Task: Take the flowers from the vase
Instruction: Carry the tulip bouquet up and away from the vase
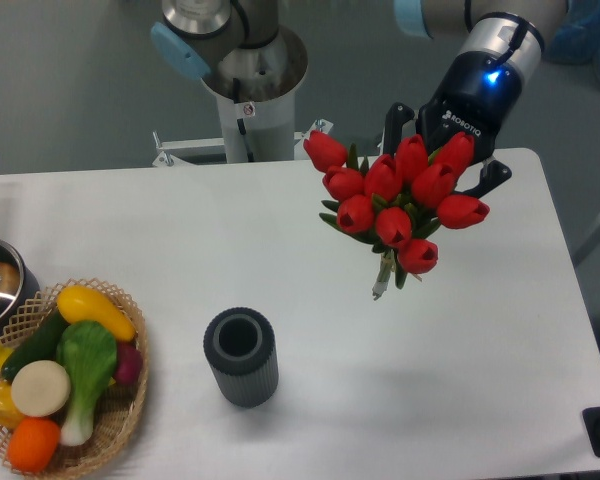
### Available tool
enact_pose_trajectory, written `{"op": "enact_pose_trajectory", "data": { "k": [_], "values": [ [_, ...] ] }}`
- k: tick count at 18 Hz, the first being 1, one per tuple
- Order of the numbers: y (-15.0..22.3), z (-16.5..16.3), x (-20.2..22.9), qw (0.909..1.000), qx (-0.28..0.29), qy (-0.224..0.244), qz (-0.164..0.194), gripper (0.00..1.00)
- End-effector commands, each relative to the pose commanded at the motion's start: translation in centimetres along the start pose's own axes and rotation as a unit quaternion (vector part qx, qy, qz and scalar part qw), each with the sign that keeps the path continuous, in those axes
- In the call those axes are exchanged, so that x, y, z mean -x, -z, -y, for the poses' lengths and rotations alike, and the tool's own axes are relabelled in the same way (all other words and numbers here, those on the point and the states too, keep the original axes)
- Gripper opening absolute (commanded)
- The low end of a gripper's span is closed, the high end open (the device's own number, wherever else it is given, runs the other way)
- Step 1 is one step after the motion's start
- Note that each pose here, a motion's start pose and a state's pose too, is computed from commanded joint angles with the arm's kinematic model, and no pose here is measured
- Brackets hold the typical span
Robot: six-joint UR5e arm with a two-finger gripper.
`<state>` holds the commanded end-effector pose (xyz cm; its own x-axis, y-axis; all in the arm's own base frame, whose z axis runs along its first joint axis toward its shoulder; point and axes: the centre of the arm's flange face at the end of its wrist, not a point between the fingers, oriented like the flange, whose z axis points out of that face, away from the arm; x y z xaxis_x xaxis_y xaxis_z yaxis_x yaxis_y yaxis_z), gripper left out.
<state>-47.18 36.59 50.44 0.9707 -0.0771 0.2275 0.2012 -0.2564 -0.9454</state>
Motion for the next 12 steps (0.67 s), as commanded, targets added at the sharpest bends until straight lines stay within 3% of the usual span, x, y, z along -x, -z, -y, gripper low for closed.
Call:
{"op": "enact_pose_trajectory", "data": {
  "k": [12],
  "values": [
    [0.05, 0.11, -0.12, 1.0000, 0.000, 0.001, 0.001, 0.39]
  ]
}}
